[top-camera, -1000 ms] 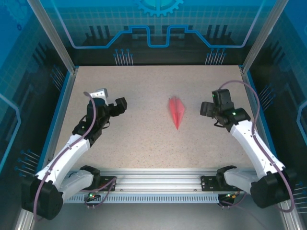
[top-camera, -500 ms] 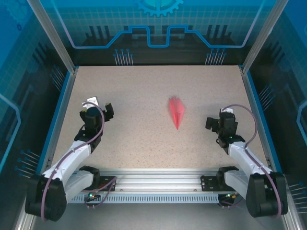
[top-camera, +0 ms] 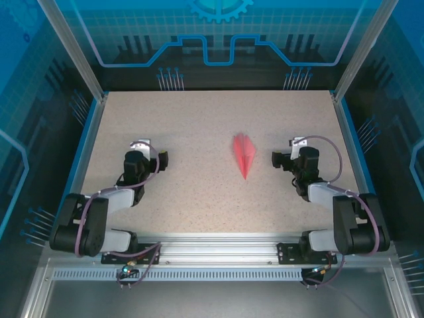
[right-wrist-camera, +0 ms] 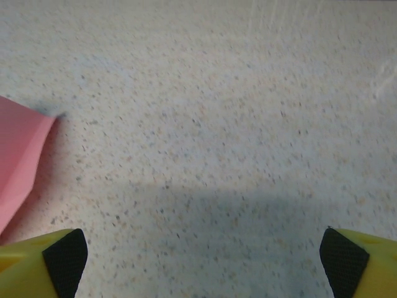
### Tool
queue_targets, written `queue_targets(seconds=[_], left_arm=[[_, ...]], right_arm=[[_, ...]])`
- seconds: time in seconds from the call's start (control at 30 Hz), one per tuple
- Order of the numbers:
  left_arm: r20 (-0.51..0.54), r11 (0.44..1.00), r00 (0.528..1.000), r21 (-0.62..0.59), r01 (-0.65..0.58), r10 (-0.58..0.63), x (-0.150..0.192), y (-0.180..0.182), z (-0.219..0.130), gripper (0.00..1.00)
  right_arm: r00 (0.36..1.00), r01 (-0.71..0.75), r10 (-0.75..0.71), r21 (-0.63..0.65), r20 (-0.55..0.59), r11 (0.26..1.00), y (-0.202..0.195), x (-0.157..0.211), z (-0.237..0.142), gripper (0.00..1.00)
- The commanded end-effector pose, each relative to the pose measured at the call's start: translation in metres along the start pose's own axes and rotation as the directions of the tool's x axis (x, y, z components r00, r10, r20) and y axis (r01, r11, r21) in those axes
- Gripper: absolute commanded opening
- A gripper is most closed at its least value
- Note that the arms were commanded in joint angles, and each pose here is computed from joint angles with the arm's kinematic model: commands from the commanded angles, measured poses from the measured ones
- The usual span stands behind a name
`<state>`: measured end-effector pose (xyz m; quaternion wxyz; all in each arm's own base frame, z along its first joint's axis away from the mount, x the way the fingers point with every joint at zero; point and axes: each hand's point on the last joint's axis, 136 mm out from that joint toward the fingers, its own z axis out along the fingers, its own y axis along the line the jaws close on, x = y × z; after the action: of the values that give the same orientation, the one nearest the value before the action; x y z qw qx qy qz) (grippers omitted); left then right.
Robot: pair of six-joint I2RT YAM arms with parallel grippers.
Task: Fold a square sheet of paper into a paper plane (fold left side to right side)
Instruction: Reset both arms
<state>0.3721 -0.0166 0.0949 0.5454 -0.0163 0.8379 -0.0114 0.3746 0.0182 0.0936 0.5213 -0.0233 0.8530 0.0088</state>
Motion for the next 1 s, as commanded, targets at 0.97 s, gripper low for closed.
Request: queue_targets(seconds=[0.97], left_arm=[[0.009, 0.997, 0.998, 0.044, 0.057, -0.057, -0.006, 0.011, 0.024, 0.99]], right_arm=[[0.995, 0.077, -0.074, -0.045, 0.069, 0.996, 0.012, -0.01, 0.021, 1.0]])
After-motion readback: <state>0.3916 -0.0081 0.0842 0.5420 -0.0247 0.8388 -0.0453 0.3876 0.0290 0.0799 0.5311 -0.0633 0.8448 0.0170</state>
